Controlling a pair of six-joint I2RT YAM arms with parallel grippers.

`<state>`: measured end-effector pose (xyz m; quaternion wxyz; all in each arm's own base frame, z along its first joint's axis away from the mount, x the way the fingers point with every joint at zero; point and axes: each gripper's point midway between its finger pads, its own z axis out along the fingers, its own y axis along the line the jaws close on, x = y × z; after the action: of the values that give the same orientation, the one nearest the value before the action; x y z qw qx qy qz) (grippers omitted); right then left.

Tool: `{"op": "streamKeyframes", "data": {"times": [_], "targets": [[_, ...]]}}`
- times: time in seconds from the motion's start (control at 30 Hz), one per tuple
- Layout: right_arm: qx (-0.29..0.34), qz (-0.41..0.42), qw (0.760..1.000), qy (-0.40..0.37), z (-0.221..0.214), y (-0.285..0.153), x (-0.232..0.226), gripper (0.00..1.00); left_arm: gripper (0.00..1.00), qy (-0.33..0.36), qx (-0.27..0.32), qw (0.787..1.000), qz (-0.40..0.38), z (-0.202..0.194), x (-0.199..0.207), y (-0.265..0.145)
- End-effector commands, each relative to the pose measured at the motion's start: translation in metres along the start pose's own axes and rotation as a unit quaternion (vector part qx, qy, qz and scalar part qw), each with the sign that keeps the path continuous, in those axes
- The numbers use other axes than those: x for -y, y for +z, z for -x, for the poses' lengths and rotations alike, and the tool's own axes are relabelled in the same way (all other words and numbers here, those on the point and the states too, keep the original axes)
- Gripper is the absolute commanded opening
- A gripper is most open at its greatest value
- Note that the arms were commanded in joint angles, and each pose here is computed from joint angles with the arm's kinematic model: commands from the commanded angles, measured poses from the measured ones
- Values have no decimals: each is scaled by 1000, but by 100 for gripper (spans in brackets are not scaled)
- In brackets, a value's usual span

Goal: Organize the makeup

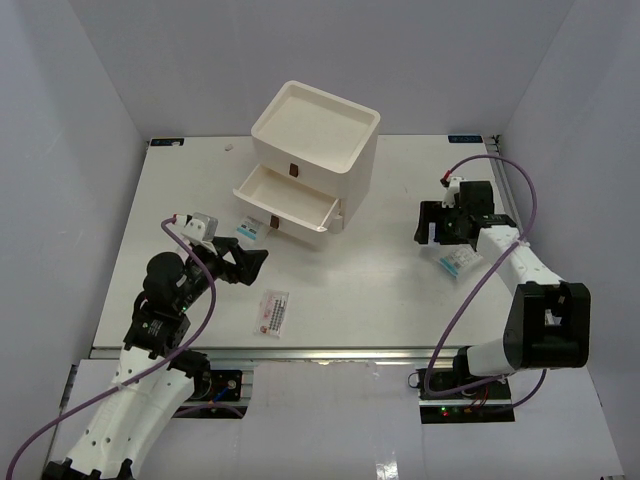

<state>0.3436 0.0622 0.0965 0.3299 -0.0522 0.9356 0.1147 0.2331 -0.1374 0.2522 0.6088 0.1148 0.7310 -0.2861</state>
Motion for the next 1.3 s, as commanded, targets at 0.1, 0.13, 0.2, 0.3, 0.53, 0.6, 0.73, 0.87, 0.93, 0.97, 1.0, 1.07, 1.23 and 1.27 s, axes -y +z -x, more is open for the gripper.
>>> {"op": "streamKeyframes", "data": {"times": [0.1, 0.13, 0.2, 0.3, 0.53, 0.6, 0.73, 0.87, 0.93, 0.97, 1.0, 1.07, 1.23, 1.27], "targets": [[64, -143, 988, -11, 37, 24, 34, 85, 98, -2, 5, 1000, 9, 3, -2, -1], [62, -150, 987, -10, 37, 26, 36, 85, 98, -2, 5, 1000, 10, 3, -2, -1], [54, -172, 984, -7, 36, 34, 45, 85, 98, -3, 4, 1000, 11, 2, -3, -1], [38, -195, 980, 0, 30, 45, 54, 85, 98, -2, 4, 1000, 12, 2, -3, -1], [20, -187, 982, 8, 20, 65, 54, 79, 98, -2, 4, 1000, 14, 2, -4, 0], [12, -178, 984, 7, 14, 71, 52, 73, 98, -2, 4, 1000, 15, 2, -5, 0], [10, -144, 990, 4, 8, 73, 41, 45, 98, -2, 4, 1000, 17, 2, -5, 0], [16, -110, 994, -4, 7, 69, 29, 17, 98, -2, 4, 1000, 18, 2, -6, 0], [25, -86, 996, -13, 11, 63, 20, 8, 98, -2, 4, 1000, 18, 2, -6, 0], [35, -69, 997, -23, 14, 57, 14, 8, 98, -2, 3, 1000, 18, 2, -6, 0], [36, -67, 997, -29, 15, 55, 13, 8, 98, -2, 4, 1000, 19, 2, -6, 0], [78, -12, 995, -63, 34, 30, -12, 8, 98, -1, 5, 1000, 19, 3, -6, -1], [163, 111, 959, -203, 67, -35, -78, 8, 98, -1, 5, 1000, 18, 3, -5, -1], [182, 137, 944, -240, 71, -50, -93, 8, 98, -1, 4, 1000, 18, 2, -5, -1]]}}
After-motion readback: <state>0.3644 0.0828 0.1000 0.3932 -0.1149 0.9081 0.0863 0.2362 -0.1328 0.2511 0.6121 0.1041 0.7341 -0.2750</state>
